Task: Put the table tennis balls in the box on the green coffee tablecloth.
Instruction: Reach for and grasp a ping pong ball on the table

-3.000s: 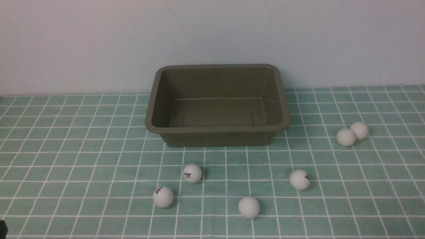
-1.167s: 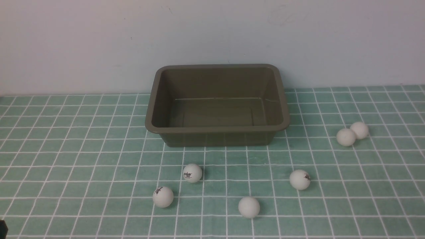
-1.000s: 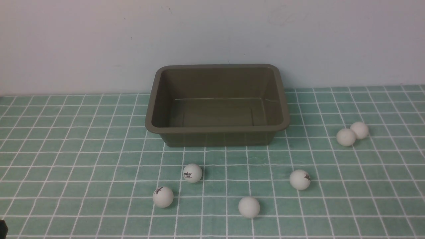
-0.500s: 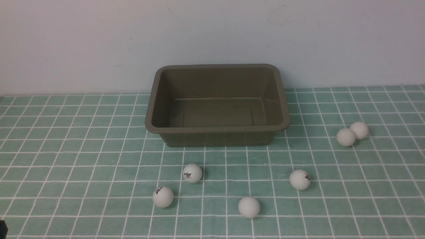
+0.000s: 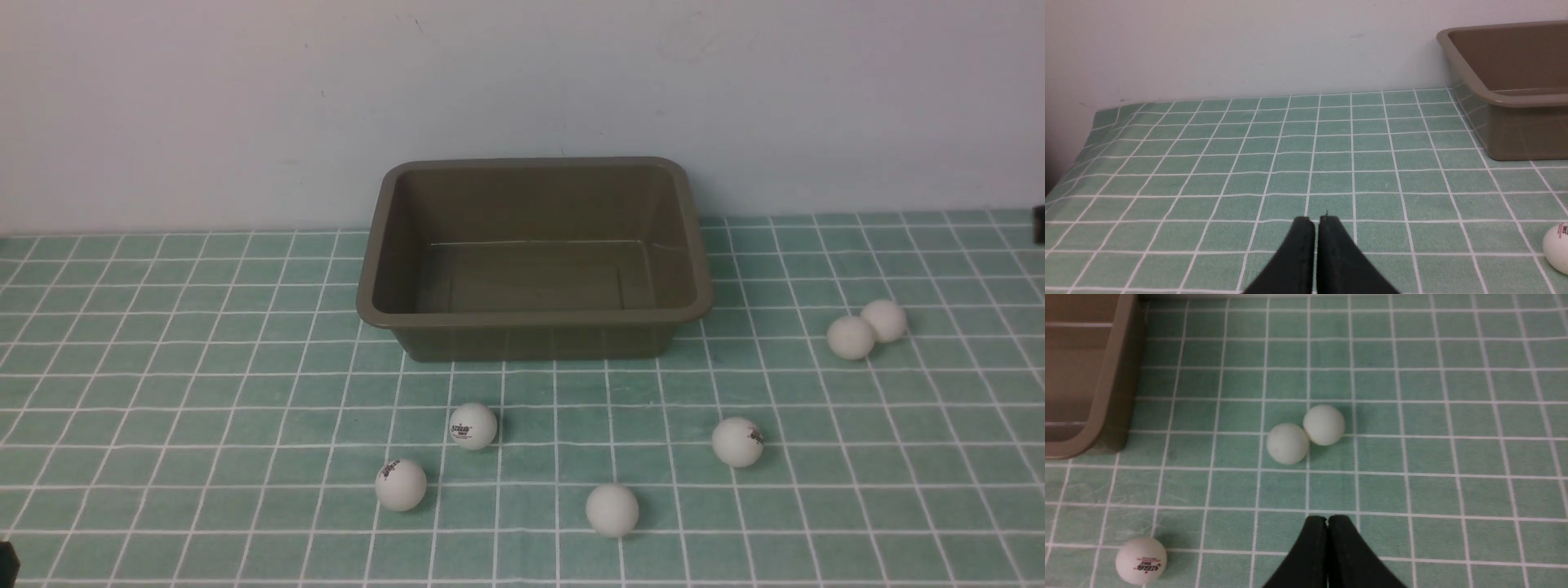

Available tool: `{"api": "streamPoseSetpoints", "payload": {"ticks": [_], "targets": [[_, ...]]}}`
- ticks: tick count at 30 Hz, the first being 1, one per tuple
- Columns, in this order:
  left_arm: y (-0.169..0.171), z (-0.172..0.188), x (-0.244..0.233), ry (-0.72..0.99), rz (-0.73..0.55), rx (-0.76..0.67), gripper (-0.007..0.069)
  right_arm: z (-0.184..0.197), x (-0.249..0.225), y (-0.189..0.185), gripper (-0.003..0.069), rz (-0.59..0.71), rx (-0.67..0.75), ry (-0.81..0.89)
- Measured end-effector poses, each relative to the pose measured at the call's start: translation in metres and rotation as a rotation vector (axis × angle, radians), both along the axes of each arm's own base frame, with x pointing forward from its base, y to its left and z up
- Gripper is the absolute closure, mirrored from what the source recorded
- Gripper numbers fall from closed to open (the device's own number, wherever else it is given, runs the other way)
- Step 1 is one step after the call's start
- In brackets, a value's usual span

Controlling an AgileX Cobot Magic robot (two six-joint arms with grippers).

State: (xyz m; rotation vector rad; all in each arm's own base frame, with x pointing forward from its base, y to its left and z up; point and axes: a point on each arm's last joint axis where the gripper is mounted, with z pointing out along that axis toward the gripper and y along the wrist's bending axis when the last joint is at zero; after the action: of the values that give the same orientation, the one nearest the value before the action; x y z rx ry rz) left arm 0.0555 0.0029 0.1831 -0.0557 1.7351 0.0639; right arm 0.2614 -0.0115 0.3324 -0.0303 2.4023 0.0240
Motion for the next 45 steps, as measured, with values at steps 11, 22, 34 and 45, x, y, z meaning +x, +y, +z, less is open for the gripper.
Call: {"api": "streamPoseSetpoints", "payload": {"ticks": [11,22,34,45], "targets": [[0.000,0.000,0.000,0.000,0.000,0.000,0.0629,-0.027,0.120,0.022,0.0671,0.086,0.058,0.297],[0.000,0.000,0.000,0.000,0.000,0.000,0.0629,-0.071,0.154,0.015,0.0671,-0.205,0.159,0.357],[0.000,0.000,0.000,0.000,0.000,0.000,0.0629,-0.089,0.164,0.005,0.0633,-0.273,0.086,0.352],[0.000,0.000,0.000,0.000,0.000,0.000,0.0629,-0.089,0.168,0.015,0.0311,-0.316,0.241,0.324]]}}
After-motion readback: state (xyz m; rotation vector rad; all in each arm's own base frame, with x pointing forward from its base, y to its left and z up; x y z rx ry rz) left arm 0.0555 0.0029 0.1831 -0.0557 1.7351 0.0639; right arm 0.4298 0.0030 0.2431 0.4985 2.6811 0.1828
